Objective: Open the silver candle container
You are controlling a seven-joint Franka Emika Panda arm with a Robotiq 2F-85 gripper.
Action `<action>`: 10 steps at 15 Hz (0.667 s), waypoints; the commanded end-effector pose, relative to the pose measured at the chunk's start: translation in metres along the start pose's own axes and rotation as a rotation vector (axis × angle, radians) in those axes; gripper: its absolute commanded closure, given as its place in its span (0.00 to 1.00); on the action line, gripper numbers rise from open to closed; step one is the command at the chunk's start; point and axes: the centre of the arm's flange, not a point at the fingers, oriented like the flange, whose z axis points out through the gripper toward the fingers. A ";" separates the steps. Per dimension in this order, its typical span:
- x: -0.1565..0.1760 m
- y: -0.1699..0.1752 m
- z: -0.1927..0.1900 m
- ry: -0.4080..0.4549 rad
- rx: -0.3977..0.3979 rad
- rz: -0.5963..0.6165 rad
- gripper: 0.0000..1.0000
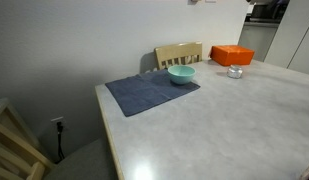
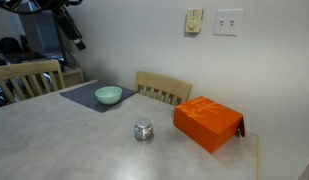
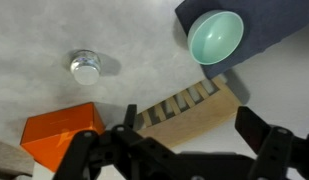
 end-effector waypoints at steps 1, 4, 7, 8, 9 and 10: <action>0.037 0.019 0.021 0.000 -0.164 0.119 0.00; 0.069 0.045 0.037 -0.073 -0.313 0.176 0.00; 0.095 0.062 0.056 -0.230 -0.403 0.174 0.00; 0.063 0.067 0.041 -0.145 -0.366 0.184 0.00; 0.069 0.068 0.045 -0.157 -0.374 0.186 0.00; 0.070 0.069 0.047 -0.156 -0.373 0.187 0.00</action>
